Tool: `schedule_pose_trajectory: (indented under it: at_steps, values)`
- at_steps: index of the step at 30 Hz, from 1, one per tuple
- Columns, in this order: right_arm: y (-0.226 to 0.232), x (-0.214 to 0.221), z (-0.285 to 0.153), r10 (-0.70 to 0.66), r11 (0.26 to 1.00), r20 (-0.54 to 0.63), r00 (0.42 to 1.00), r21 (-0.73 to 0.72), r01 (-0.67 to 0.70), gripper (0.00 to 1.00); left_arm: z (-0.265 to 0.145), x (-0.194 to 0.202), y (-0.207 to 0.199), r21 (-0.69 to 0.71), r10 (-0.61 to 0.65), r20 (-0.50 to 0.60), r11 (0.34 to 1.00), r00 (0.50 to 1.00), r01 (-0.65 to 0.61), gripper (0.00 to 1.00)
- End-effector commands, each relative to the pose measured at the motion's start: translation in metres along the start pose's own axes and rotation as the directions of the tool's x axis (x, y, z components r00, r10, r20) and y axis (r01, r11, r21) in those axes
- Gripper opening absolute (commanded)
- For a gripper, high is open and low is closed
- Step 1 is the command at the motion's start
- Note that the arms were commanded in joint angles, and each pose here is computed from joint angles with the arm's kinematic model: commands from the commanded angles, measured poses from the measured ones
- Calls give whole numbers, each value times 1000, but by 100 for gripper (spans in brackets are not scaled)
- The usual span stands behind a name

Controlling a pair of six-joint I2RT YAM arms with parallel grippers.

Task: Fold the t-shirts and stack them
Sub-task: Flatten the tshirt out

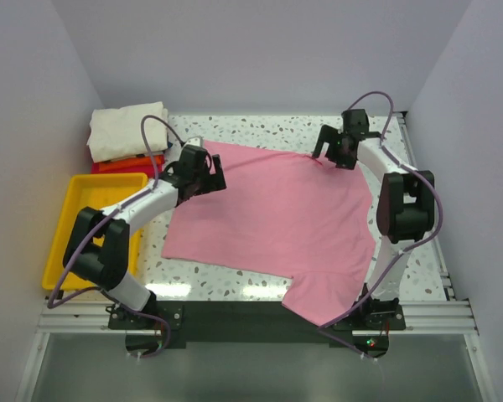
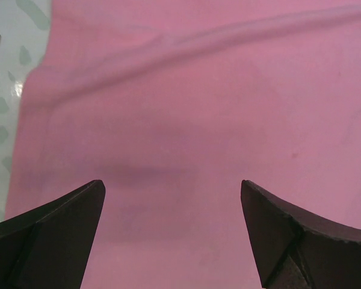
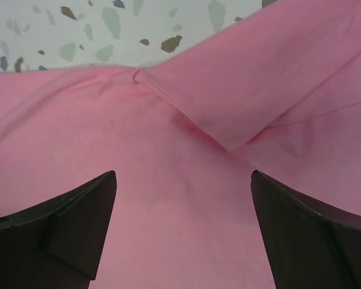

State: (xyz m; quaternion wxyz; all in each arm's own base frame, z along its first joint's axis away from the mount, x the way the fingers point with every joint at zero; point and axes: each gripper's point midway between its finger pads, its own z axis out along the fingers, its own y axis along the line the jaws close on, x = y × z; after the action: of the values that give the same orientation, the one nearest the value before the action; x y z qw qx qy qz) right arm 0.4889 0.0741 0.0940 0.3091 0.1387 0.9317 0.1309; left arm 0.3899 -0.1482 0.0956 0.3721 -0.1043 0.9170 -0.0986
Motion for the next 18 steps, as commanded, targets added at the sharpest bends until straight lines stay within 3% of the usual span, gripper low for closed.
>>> schedule_pose_trajectory:
  at_steps: [1, 18]
  values:
    - [-8, -3, 11, 16, 997, 8, 1000, 74, -16, 95, -14, -4, -5, 18, -27, 70, 1000, 997, 26, 100]
    - [-6, -1, 46, 17, 998, 20, 1000, 68, -19, 72, 9, 67, 35, -69, -9, -49, 998, 999, 6, 100]
